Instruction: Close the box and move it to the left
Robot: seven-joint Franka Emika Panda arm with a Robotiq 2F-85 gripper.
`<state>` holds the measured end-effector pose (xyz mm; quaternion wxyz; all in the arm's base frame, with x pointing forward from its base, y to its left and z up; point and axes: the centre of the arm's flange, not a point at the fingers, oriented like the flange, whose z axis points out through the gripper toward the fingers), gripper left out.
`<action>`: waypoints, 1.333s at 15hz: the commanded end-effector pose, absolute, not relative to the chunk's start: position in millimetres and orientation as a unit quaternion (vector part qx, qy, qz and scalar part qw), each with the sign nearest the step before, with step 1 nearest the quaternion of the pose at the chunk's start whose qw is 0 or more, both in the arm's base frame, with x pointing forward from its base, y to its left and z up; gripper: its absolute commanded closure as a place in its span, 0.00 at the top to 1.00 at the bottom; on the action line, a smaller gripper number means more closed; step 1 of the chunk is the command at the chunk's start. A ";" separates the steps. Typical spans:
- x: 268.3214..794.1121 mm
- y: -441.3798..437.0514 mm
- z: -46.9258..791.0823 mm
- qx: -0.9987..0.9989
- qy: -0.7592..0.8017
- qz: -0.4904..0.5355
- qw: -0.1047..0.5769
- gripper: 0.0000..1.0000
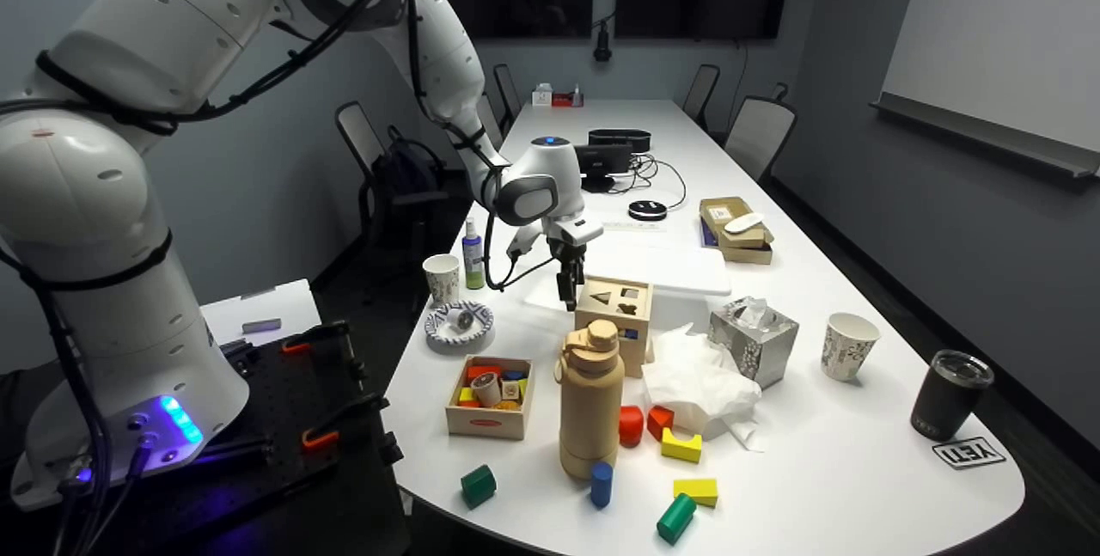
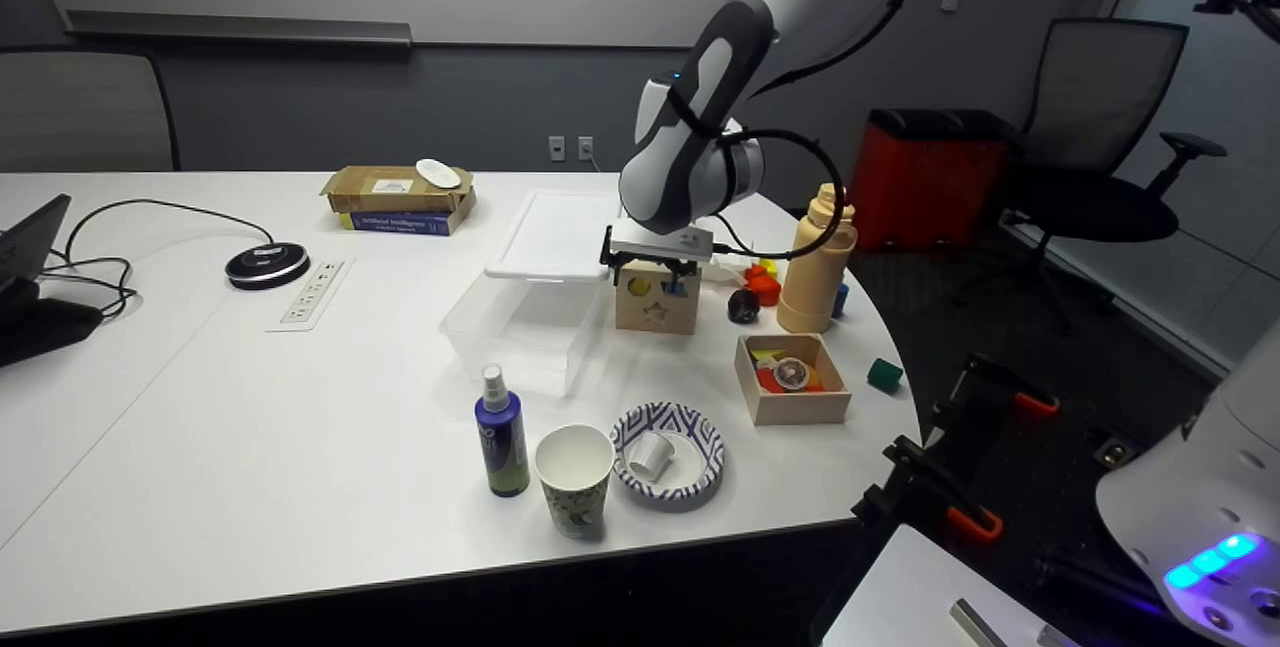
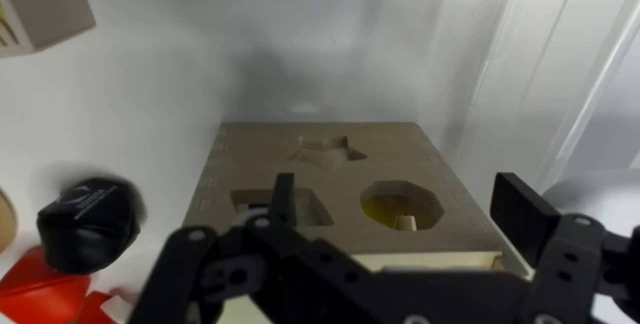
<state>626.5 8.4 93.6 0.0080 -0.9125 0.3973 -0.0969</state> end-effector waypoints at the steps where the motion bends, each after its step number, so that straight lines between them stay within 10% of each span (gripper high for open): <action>1: 631.4 12.7 102.0 -0.909 0.406 -0.096 0.000 1.00; 20: 625.8 29.7 133.3 -0.921 0.383 -0.073 0.016 1.00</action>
